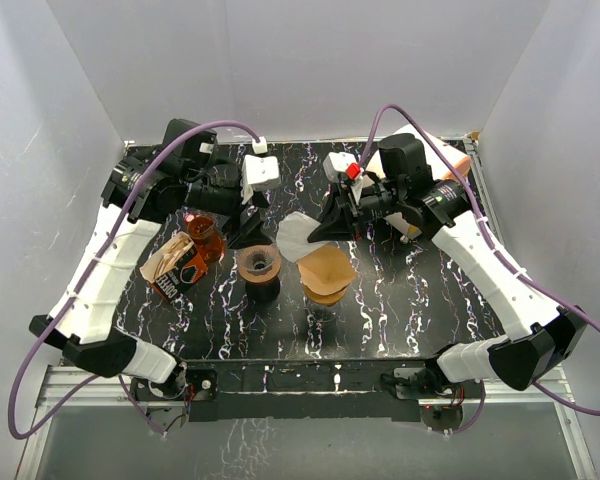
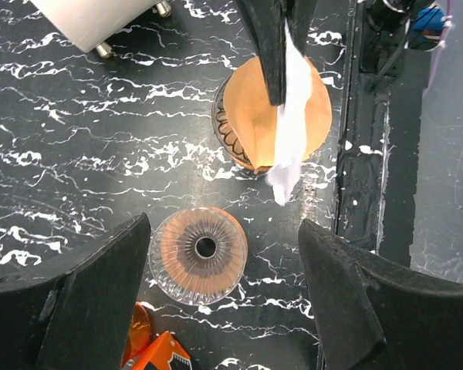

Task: Place the coffee filter in the dripper
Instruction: Place the coffee filter in the coffee dripper.

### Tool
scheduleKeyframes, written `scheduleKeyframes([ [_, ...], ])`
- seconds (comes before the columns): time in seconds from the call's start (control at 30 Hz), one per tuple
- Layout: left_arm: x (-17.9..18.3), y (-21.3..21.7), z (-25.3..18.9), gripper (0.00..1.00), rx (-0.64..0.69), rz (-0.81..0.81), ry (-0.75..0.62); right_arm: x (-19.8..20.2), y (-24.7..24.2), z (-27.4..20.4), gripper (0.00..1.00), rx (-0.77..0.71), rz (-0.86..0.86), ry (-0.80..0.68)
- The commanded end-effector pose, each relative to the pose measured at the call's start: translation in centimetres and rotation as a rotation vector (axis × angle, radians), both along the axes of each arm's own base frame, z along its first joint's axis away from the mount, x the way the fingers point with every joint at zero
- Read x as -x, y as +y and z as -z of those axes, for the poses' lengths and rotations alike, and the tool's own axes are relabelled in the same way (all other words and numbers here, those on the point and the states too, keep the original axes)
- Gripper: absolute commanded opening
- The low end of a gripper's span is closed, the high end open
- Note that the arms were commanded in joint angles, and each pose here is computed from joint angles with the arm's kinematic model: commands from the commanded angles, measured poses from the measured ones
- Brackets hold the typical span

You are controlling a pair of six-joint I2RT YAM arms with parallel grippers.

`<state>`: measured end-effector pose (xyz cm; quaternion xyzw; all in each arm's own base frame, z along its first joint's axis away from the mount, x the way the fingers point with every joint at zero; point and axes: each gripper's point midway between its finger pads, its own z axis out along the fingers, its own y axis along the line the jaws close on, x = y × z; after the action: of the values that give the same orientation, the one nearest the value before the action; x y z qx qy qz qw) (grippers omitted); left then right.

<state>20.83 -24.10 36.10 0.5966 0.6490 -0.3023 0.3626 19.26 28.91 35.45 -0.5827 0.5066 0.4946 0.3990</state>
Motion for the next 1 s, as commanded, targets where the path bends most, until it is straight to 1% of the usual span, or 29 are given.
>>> scheduleKeyframes([
  [0.0,0.4,1.0,-0.6,0.76,-0.010,-0.011,-0.067,0.4,0.1,-2.7,0.00,-0.070,-0.043,-0.051],
  [0.2,0.6,-0.1,-2.4,0.75,0.053,0.019,-0.054,0.4,0.0,-2.2,0.00,-0.065,-0.044,-0.045],
  [0.43,1.0,-1.8,-3.9,0.73,0.133,0.065,0.012,0.5,-0.1,-1.5,0.00,-0.058,-0.046,-0.045],
  [0.67,0.6,-2.2,-3.3,0.70,0.130,0.063,0.042,0.7,-0.2,-1.5,0.00,-0.061,-0.056,-0.046],
  [0.87,0.5,-2.1,-3.7,0.65,0.129,0.055,0.020,0.7,-0.3,-0.9,0.00,-0.049,-0.053,-0.058],
  [0.97,0.6,-2.0,-3.9,0.66,0.131,0.053,0.015,0.7,-0.4,-0.5,0.00,-0.040,-0.049,-0.064],
])
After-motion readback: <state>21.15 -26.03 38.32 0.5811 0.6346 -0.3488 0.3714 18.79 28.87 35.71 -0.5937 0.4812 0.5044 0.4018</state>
